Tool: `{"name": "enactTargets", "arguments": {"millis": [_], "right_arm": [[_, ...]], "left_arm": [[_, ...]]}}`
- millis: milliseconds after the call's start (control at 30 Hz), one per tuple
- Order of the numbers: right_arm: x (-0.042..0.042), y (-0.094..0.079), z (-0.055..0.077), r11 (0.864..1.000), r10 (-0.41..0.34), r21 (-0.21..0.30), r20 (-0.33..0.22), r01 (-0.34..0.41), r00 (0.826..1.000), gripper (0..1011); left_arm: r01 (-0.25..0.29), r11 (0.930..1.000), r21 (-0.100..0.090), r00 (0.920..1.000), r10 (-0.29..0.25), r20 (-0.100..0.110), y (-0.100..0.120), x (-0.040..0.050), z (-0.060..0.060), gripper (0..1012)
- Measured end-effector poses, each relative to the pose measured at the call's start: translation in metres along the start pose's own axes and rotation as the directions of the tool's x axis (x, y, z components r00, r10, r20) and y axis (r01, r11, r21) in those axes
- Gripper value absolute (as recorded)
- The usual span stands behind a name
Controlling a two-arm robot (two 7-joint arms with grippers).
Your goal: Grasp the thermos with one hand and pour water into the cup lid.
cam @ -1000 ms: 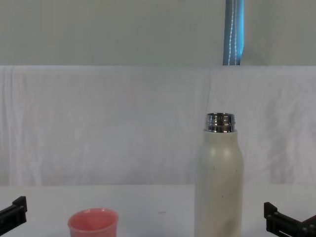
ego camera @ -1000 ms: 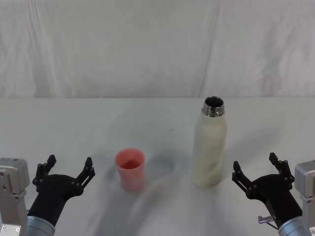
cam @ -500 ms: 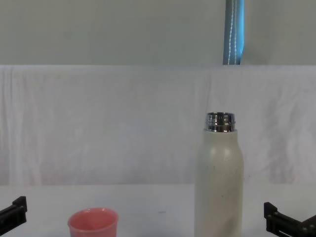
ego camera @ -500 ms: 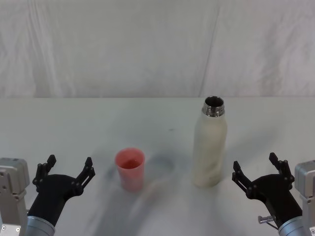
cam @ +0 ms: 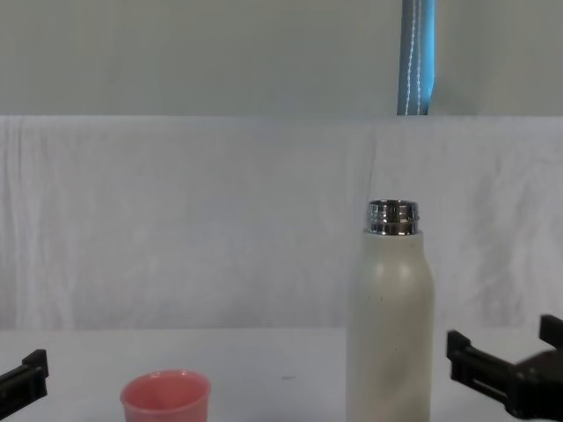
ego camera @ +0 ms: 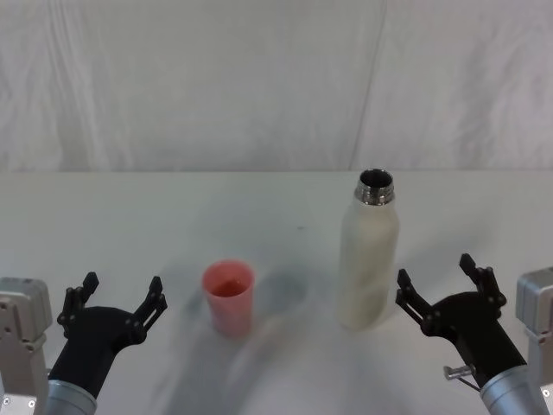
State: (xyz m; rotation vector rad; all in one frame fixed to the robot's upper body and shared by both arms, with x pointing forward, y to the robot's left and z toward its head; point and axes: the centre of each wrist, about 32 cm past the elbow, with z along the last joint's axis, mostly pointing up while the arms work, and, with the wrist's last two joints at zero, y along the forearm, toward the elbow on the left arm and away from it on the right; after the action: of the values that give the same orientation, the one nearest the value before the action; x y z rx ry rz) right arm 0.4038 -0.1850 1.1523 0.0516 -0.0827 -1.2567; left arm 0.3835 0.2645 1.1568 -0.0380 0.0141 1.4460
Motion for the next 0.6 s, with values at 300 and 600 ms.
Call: {"name": "enactTargets", "arguments": {"millis": [300, 600], "right_arm": [[0.0038, 0.018, 0.011, 0.997, 0.070, 0.021, -0.012, -0.070, 0.997, 1001], [0.0143, 0.032, 0.018, 0.989, 0.143, 0.022, 0.004, -0.143, 0.990, 1001]], "left_arm": [[0.000, 1.0000, 0.000, 1.0000, 0.000, 0.000, 0.000, 0.0000, 0.000, 1001], [0.000, 1.0000, 0.000, 1.0000, 0.000, 0.000, 0.000, 0.0000, 0.000, 1001]]}}
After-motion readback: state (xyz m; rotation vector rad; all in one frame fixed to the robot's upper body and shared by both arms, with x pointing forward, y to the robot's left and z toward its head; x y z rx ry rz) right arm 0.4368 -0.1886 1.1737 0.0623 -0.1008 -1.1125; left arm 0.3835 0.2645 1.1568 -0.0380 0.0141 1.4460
